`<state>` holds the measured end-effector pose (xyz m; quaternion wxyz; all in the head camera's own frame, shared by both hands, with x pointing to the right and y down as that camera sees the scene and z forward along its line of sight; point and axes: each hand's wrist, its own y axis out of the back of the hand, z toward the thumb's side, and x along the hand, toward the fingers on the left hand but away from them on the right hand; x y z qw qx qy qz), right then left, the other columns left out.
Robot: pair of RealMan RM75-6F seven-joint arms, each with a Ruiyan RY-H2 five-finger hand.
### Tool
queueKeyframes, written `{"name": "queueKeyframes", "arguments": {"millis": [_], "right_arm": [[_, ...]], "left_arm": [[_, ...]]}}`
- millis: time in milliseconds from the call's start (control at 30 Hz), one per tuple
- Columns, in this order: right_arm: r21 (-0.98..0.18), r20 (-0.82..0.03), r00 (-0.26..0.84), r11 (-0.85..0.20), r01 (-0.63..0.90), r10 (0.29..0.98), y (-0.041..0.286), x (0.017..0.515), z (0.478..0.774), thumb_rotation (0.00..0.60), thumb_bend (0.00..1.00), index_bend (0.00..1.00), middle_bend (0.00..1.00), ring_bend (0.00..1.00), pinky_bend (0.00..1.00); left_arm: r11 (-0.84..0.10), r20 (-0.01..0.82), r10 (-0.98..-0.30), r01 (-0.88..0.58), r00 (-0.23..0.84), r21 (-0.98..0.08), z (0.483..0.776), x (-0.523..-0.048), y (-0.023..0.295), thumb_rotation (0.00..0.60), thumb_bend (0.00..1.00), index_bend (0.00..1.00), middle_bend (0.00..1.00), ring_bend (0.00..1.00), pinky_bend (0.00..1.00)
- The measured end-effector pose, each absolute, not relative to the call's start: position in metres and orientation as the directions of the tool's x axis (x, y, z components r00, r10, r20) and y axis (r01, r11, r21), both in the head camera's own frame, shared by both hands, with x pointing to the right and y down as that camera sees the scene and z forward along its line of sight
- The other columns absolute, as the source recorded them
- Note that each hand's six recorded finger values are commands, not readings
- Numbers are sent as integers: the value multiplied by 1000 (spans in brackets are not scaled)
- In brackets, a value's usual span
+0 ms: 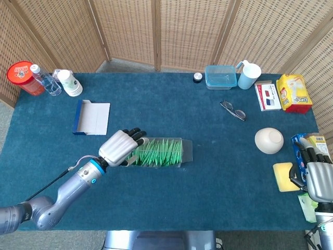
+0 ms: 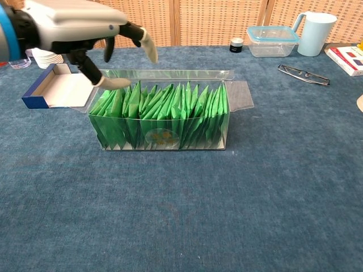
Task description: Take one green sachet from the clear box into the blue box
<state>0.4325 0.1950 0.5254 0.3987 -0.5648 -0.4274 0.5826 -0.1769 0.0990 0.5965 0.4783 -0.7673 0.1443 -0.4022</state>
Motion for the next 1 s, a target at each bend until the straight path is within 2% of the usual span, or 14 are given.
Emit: {"name": "queueKeyframes", "arguments": {"millis": [600,767,900,1000], "right_arm": [[-950,-313,-61,-312,21,948,198,438,524,273,718,134,144,180,289],[-949,-314,-59,-313,20,948,198,437,525,273,718,134,144,180,289],[-949,-316,-56,-316,22,947,197,436,526,315,718,134,144,181,289],[-948,-319,-61,-318,27,946,198,436,527,319,718,134,144,181,289]], "left_arm": [[-542,539,-571,209,619,-814,613,-163,82,512,421,287,193,172,422],[-548,549,-576,212,606,-809,619,-164,78,503,488,314,193,172,422],[-567,558,-579,199,594,-800,623,-164,74,494,566,328,193,172,422],[-592,566,-579,173,587,-787,624,-163,70,492,574,328,192,172,422]]}}
